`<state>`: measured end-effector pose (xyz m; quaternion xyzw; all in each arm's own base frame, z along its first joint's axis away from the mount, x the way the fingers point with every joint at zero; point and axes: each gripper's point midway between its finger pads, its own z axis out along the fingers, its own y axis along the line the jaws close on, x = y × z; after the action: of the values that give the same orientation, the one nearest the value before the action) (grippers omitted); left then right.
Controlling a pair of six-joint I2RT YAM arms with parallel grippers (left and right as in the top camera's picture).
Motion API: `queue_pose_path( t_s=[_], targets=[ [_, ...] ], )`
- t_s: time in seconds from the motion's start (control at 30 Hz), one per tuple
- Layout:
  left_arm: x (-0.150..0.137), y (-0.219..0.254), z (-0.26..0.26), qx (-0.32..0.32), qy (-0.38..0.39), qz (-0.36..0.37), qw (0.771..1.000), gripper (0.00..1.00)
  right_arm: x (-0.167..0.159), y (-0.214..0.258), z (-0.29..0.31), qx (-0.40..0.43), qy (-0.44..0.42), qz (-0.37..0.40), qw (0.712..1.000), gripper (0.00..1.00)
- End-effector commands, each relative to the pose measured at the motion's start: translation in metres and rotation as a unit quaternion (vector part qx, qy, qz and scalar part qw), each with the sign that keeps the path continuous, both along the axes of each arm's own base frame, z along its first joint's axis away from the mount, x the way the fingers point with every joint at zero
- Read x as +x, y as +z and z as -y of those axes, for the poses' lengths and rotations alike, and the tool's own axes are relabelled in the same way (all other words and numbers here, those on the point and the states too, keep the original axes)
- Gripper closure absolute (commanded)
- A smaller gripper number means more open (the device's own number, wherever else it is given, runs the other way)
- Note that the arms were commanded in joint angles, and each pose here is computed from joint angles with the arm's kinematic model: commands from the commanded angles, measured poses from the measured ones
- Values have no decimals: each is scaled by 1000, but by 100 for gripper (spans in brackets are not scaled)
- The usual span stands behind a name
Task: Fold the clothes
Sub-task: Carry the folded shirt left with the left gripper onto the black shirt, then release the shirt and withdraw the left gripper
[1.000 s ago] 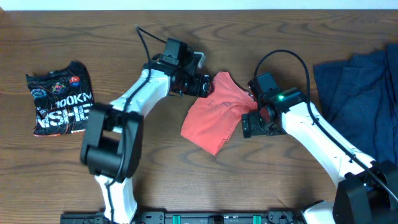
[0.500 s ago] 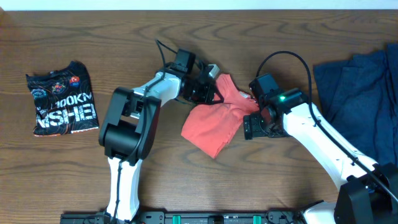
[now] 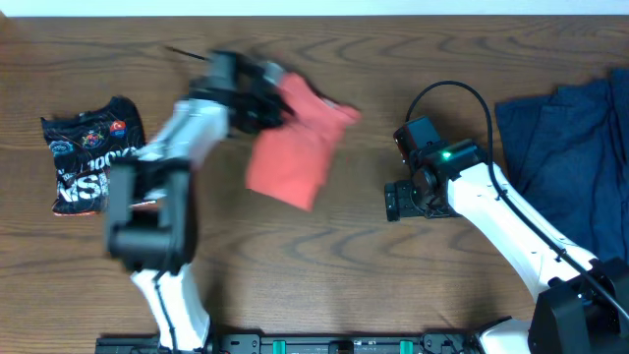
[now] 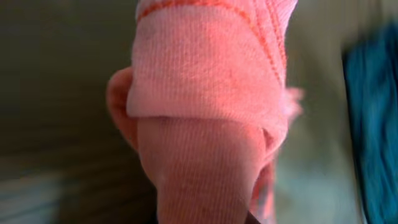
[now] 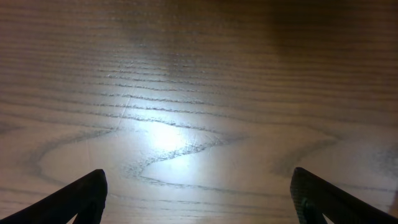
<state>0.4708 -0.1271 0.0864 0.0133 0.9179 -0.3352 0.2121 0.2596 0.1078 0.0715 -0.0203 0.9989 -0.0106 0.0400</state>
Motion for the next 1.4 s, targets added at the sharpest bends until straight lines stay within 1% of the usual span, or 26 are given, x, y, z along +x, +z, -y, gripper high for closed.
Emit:
queue_pose_path(
  t_s=[0.0, 0.17, 0.27, 0.4, 0.57, 0.73, 0.9, 0.97, 1.0, 1.03, 1.07, 1.1, 1.2, 1.23, 1.27, 1.33, 1.37],
  targets=[
    [21, 64, -90, 63, 123, 64, 988, 94, 7, 9, 5, -6, -10, 21, 1000, 7],
    [13, 93, -194, 87, 233, 86, 965, 94, 8, 9, 7, -5, -14, 21, 1000, 7],
    [4, 95, -239, 91, 279, 82, 953, 94, 8, 9, 8, -6, -16, 21, 1000, 7],
    [-9, 94, -283, 94, 324, 77, 938, 94, 9, 9, 8, -6, -16, 21, 1000, 7],
    [-23, 92, -313, 96, 355, 66, 928, 94, 11, 9, 10, -5, -22, 23, 999, 7],
    [-34, 85, -340, 130, 392, 52, 909, 94, 10, 9, 13, -6, -26, 21, 999, 7],
    [-37, 77, -345, 132, 397, 42, 907, 94, 11, 9, 13, -5, -26, 23, 999, 7],
    [-41, 73, -353, 152, 411, 34, 898, 94, 11, 9, 13, -5, -26, 23, 999, 7],
    [-44, 71, -361, 170, 422, 28, 890, 94, 11, 9, 13, -5, -26, 23, 999, 7],
    [-47, 69, -367, 185, 432, 24, 882, 89, 11, 9, 13, -5, -26, 22, 999, 7],
    [-51, 68, -375, 203, 444, 19, 872, 73, 11, 9, 13, -5, -26, 22, 999, 7],
    [-55, 68, -383, 217, 455, 14, 864, 54, 10, 9, 13, -6, -26, 21, 999, 7],
    [-69, 68, -406, 241, 491, 3, 837, 38, 10, 9, 13, -6, -23, 20, 1000, 7],
    [-73, 68, -413, 240, 507, -1, 828, 34, 10, 9, 13, -6, -22, 20, 1000, 6],
    [-78, 69, -420, 230, 526, -4, 819, 28, 10, 9, 13, -6, -22, 20, 1000, 6],
    [-87, 69, -432, 206, 562, -11, 801, 24, 8, 9, 14, -8, -22, 17, 1000, 6],
    [-89, 69, -434, 195, 567, -12, 800, 24, 7, 9, 15, -9, -22, 15, 1000, 6]
  ],
)
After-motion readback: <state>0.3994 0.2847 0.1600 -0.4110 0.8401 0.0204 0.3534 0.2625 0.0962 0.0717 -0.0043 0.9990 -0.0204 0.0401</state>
